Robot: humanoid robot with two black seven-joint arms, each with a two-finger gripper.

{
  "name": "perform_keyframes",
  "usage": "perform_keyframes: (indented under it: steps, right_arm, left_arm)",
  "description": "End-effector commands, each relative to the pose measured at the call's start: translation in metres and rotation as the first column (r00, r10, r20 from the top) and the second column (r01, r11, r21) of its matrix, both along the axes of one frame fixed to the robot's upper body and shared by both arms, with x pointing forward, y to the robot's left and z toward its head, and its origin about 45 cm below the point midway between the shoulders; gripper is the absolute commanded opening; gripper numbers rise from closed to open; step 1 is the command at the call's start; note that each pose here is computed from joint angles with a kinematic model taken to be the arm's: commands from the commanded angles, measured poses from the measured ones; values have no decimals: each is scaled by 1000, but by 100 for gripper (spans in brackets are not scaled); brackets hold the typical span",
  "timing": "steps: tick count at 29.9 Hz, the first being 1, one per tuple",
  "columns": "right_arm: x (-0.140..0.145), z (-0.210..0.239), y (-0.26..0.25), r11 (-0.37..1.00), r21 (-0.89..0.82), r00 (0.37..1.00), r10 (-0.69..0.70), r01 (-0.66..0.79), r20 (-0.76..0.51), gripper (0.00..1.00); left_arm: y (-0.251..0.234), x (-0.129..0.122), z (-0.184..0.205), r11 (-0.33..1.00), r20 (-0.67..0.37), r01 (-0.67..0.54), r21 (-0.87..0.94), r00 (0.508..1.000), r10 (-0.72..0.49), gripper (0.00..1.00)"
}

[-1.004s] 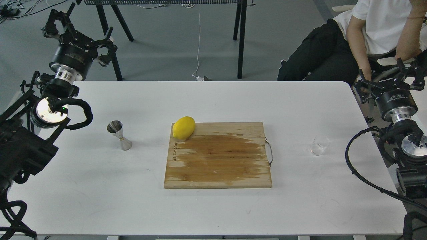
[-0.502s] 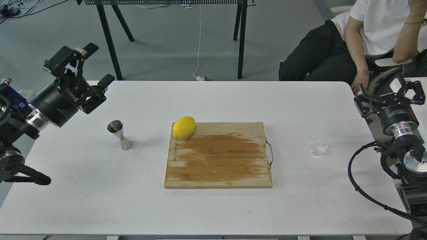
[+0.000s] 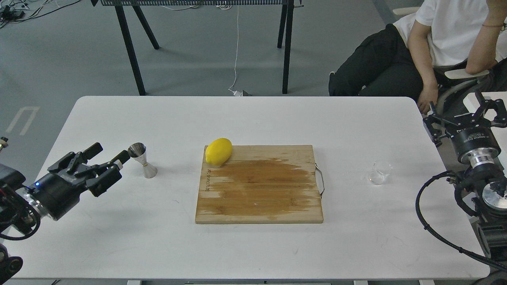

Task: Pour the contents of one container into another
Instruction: 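Reach the left gripper down toward the steel jigger beside the board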

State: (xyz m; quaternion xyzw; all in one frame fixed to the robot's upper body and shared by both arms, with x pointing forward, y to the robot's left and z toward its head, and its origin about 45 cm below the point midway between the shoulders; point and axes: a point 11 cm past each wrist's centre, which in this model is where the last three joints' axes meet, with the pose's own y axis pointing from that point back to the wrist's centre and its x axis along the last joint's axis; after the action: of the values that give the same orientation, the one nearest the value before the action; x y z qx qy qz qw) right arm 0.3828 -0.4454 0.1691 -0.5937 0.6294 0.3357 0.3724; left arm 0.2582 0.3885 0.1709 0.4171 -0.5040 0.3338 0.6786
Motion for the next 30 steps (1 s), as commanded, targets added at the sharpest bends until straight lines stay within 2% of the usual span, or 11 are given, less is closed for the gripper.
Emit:
perform_keyframes:
  steps: [1,5,14,19,27,30]
  right_arm:
    - [0,-2,3,1000,0,1000,7,-7,-6,100]
    - [0,-2,3,1000,-2,1000,8,-8,-5,100]
    - [2,1,2,1000,-8,1000,11,-11,-1,100]
    - [4,2,4,1000,-8,1000,14,-14,2,100]
    - [4,3,3,1000,-9,1000,14,-14,2,100]
    - [4,4,2,1000,-8,1000,11,-11,6,100]
  left_arm:
    - [11,-7,-38,985,12,17,170,1000,-19,96]
    - [15,-7,-66,987,-22,-52,151,998,56,96]
    - [1,26,-92,985,-28,-137,103,990,140,95]
    - [-3,28,-106,984,-60,-123,127,990,132,94]
    - [-23,47,-119,985,-69,-128,114,988,136,92]
    - [-26,51,-121,984,-73,-137,114,987,145,89]
